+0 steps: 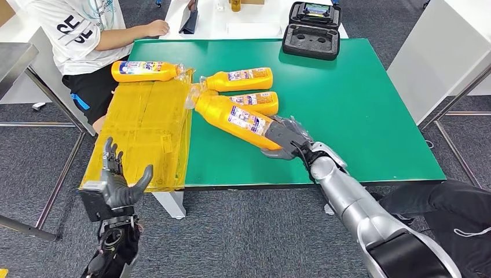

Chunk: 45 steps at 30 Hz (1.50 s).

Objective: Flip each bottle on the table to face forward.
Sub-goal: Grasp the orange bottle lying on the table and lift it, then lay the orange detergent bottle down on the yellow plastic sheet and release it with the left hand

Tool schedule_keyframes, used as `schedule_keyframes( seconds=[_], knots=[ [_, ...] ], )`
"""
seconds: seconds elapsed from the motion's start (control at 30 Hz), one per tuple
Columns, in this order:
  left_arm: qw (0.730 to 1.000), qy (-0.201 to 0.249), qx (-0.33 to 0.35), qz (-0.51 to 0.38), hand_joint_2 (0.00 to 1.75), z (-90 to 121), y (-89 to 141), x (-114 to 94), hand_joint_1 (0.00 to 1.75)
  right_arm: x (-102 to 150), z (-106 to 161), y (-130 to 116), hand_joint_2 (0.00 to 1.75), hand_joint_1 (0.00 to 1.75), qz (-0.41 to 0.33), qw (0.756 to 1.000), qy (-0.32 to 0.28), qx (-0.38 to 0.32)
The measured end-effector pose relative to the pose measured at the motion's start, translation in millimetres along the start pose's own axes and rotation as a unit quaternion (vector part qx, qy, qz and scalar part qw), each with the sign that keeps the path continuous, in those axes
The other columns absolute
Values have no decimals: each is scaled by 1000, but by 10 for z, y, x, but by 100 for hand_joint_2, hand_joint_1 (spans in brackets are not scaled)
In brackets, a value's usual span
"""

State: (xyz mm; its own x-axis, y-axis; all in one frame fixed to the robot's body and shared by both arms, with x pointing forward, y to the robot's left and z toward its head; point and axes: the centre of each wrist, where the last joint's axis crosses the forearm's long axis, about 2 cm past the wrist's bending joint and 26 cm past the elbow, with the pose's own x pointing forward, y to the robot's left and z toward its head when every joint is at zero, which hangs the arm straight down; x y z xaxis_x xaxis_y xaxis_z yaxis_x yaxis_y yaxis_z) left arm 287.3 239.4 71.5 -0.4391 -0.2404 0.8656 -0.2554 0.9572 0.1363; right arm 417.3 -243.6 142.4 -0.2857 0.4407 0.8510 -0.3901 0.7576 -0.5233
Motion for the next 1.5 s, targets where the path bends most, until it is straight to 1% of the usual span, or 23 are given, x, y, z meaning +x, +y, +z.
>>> schedule_keyframes(
  seconds=[0.13,0.33,0.53,0.63,0.7,0.83,0.97,1.5],
  knots=[
    [999,4,-18,49,175,27,23,53,0,-45,93,178,175,175,-37,998,-48,-12],
    [995,8,-38,89,175,51,-30,92,0,-53,238,634,175,173,-84,989,-120,1],
    [994,5,-39,101,175,65,-116,128,0,90,248,1119,175,171,-105,981,-159,31],
    [993,3,-50,107,175,67,-167,154,0,185,225,1297,175,172,-116,978,-169,44],
    [992,1,-58,109,175,59,-195,171,0,220,224,1373,175,173,-123,976,-172,46],
    [990,-4,-77,114,175,38,-239,199,0,216,257,1443,175,173,-133,976,-168,43],
    [989,-9,-91,118,175,34,-257,215,0,190,287,1459,175,173,-140,976,-164,39],
    [987,-11,-99,123,175,35,-278,234,0,172,299,1448,175,175,-145,976,-161,32]
  ],
)
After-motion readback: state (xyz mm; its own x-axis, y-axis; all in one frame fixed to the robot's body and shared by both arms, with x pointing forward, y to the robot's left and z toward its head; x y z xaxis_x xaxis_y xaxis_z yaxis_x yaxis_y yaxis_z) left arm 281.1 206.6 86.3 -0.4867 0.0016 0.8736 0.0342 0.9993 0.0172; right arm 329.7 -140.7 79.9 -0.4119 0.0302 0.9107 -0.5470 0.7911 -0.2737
